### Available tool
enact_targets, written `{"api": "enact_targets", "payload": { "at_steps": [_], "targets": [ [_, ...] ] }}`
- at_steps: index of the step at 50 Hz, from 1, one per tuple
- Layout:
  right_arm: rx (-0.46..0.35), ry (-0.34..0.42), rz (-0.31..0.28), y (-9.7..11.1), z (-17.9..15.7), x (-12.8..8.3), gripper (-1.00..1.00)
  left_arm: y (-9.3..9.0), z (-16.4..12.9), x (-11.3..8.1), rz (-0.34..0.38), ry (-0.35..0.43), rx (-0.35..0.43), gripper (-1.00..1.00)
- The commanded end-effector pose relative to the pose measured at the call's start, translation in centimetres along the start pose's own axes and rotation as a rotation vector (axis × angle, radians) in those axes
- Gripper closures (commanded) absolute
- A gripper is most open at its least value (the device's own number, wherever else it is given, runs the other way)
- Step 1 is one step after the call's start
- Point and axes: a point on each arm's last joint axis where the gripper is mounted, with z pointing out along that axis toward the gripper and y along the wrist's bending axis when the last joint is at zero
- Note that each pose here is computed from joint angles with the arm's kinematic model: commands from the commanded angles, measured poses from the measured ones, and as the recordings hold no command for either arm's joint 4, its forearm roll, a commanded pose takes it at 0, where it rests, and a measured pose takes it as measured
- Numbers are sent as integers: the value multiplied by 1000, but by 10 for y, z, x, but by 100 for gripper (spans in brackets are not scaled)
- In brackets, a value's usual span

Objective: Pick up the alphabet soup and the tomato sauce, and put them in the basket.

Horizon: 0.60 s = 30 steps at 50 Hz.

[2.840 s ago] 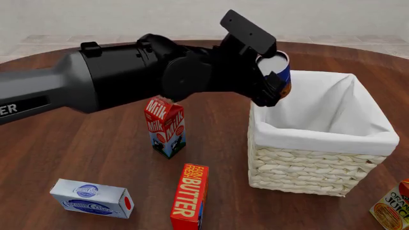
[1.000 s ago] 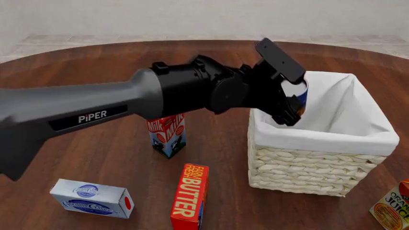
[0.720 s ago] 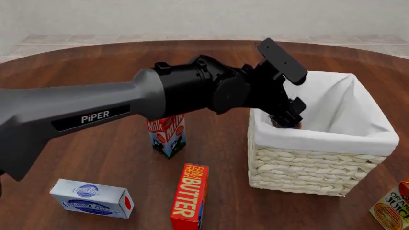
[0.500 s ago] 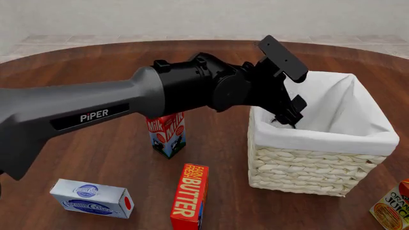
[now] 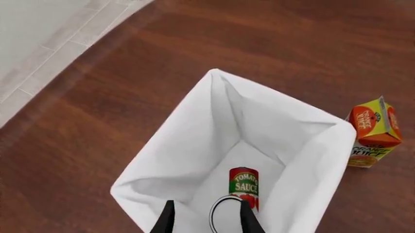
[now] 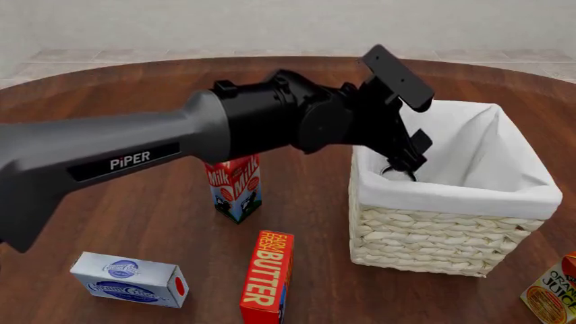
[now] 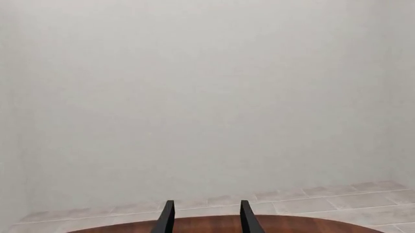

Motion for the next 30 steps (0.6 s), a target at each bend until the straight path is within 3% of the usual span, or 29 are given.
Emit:
{"api": "enact_targets", "payload": {
  "at_steps": [1,30],
  "targets": [
    [-2,1,-1,0,1,1,-100,2,-7,-7,0,-14,-4,-100],
    [-16,-1,-6,2,-5,-4,-100,3,-25,-27,16,-58,-8,-100]
  ]
}}
